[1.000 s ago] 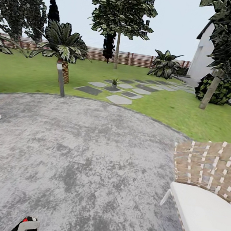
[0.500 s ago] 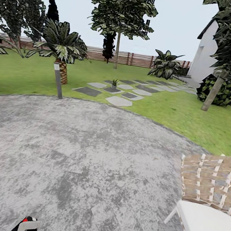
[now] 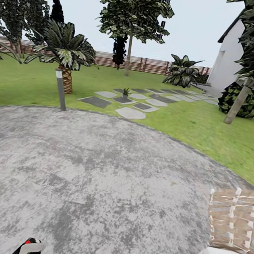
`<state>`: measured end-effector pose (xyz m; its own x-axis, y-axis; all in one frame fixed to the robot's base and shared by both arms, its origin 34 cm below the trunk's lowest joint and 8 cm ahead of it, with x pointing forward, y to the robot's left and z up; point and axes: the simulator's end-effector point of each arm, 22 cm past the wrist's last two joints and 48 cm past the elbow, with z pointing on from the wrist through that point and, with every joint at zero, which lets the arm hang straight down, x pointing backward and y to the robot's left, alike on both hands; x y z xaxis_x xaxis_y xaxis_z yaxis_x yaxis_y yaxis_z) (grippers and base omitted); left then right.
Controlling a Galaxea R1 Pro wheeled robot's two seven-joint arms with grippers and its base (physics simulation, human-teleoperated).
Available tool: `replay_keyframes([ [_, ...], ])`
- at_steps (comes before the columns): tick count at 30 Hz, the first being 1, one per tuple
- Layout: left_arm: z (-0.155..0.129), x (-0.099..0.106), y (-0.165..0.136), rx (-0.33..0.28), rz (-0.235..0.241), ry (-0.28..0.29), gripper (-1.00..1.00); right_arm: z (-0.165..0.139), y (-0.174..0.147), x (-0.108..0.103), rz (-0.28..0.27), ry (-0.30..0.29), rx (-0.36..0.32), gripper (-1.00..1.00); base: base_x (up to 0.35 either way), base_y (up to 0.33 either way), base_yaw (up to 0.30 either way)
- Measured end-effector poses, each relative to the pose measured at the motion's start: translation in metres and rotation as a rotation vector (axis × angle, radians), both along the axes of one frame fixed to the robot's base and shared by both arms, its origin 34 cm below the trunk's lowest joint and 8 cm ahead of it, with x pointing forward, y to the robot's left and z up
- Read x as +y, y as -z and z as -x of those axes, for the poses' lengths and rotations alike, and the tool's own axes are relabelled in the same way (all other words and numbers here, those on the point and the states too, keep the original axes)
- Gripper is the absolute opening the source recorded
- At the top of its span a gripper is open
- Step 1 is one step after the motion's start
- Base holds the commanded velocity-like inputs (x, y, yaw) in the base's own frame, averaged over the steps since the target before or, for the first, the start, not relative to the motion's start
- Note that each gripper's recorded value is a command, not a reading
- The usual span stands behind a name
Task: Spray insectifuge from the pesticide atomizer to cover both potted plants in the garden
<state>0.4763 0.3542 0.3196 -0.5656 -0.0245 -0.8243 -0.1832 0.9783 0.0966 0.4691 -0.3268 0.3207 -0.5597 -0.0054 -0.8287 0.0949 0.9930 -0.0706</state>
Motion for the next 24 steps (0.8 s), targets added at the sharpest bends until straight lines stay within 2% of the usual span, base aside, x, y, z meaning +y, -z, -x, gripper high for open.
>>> replay_keyframes([
  [24, 0.0, 0.0, 0.0, 0.0, 0.0, 0.0, -1.0, 0.0, 0.0, 0.0001, 0.0, 0.0, 0.0, 1.0, 0.339, 0.0, 0.0],
])
